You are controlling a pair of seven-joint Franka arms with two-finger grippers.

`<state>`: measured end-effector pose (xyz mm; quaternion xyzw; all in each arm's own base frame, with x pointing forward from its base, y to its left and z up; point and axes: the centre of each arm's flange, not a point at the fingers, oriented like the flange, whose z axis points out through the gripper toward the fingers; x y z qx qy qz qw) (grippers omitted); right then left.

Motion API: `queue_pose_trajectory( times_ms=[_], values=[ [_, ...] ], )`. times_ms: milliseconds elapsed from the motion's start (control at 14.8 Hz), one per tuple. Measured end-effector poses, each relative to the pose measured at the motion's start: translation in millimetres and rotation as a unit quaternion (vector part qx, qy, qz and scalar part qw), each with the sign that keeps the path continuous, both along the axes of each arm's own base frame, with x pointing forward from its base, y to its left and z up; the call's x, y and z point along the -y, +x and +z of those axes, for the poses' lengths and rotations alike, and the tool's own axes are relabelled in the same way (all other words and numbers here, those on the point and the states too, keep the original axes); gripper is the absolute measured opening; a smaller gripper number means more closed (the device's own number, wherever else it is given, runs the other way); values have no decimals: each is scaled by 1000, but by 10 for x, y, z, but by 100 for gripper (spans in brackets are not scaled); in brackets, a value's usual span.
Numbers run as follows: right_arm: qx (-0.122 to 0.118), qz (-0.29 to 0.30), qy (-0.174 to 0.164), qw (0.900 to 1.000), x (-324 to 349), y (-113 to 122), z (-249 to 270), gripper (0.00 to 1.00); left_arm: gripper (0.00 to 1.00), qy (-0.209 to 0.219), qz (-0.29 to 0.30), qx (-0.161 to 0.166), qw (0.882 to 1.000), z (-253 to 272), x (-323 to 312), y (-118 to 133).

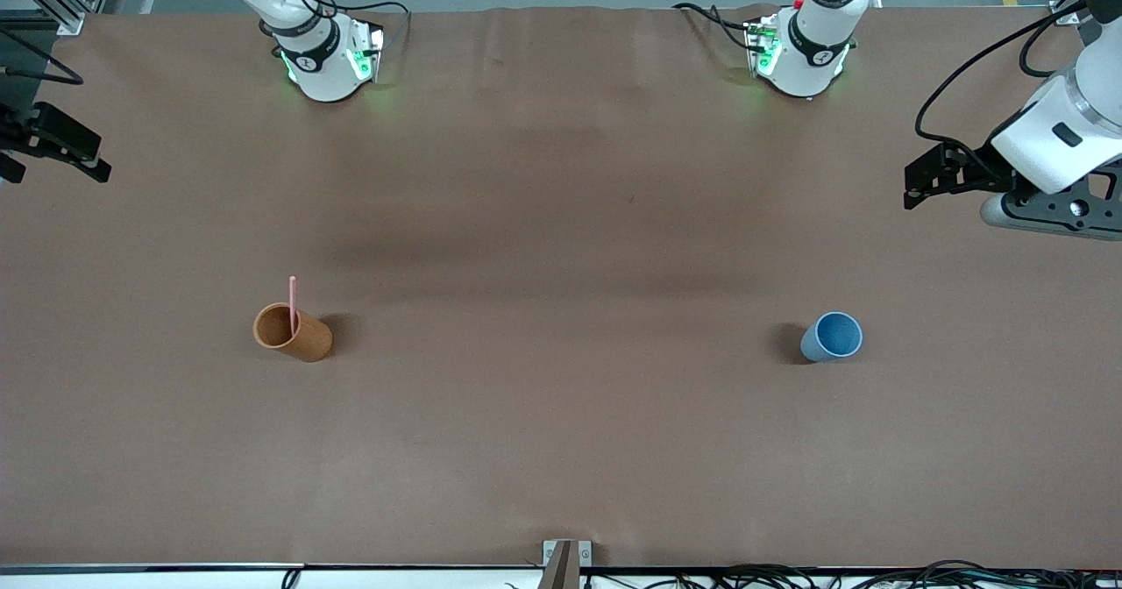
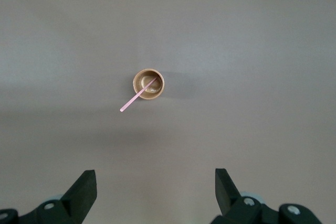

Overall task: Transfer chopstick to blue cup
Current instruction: 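Move the left gripper to the blue cup while the right gripper reaches the tan cup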

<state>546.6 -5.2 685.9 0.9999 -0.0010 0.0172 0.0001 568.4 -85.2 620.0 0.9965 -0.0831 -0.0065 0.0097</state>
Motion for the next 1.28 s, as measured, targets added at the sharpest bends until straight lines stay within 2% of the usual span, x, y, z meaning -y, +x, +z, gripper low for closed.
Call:
queue_pose_trajectory(
  times_ms=[472,675,810,1012,1282],
  values=[
    [-3,-5,0,1000,36,-18,3,100,100,1,2,-3,1000,-39,-5,20],
    [-3,-5,0,1000,38,-16,4,100,100,3,20,-10,1000,-262,-204,170],
    [-3,-5,0,1000,32,-16,4,100,100,4,32,-5,999,-600,-341,335],
    [2,-5,0,1000,28,1,-2,100,100,8,38,-15,999,-1482,-361,570],
    [18,-29,4,999,-287,176,-268,98,100,15,46,-19,999,-2625,-426,817]
  ],
)
